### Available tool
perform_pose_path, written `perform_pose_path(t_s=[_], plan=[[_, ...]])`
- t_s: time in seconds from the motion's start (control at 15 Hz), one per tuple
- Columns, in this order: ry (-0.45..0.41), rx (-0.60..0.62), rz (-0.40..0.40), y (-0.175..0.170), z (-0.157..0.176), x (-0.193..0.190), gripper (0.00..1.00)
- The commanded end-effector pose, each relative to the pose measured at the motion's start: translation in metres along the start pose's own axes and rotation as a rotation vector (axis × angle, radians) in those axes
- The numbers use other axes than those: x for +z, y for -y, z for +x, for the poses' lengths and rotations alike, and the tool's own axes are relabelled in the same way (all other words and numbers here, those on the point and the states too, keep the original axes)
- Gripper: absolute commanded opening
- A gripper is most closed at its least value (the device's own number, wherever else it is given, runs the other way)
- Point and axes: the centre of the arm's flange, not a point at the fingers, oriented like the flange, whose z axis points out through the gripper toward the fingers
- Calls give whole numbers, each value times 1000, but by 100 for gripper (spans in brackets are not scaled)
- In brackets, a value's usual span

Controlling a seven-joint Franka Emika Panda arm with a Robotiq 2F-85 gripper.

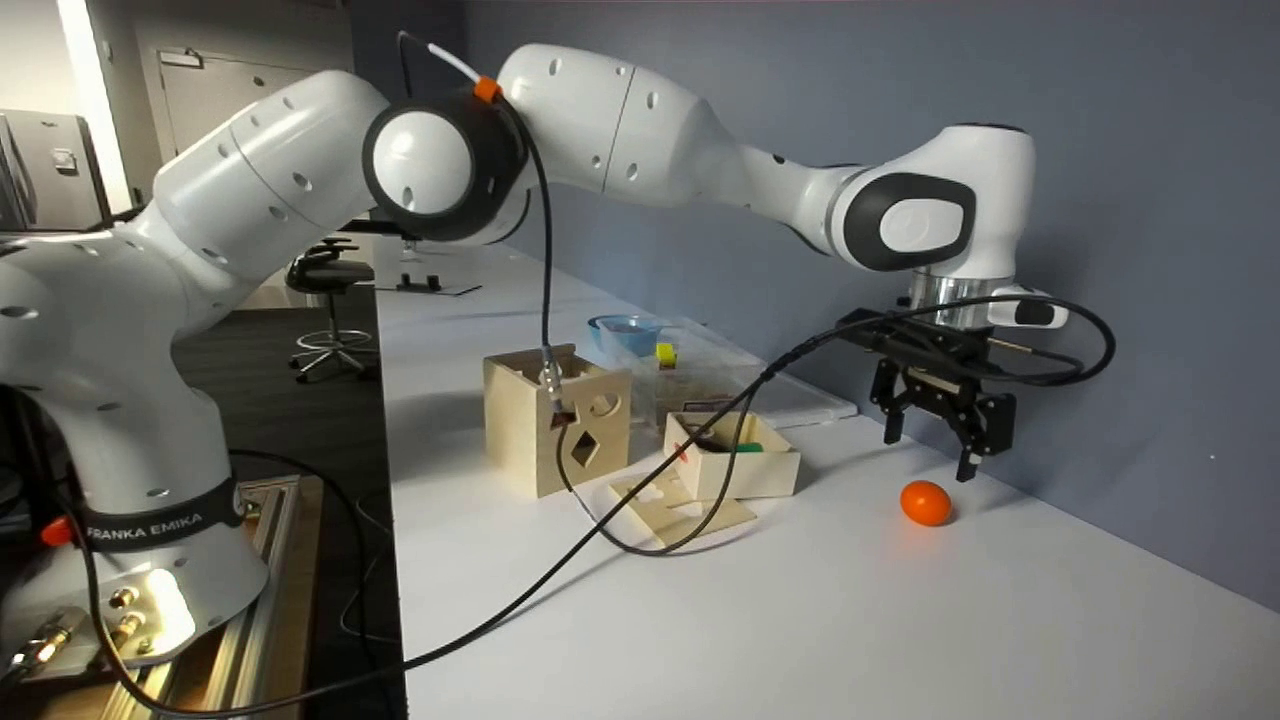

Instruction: Move the orange block to the left

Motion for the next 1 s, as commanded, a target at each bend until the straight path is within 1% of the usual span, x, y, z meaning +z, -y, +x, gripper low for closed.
perform_pose_path(t_s=[0.0, 0.2, 0.47, 0.53, 0.6, 0.67, 0.87, 0.93], plan=[[52, 17, -37, -15, 50, 16, 100], [80, 11, -54, -15, 53, 30, 100], [83, -2, -96, -18, 57, 37, 100], [93, -6, -93, -17, 59, 37, 100], [111, -37, -60, -14, 59, 35, 100], [90, -14, -72, 4, 7, 38, 100], [100, -21, -58, 8, 8, 36, 100], [82, -9, -74, 7, 9, 36, 100]])
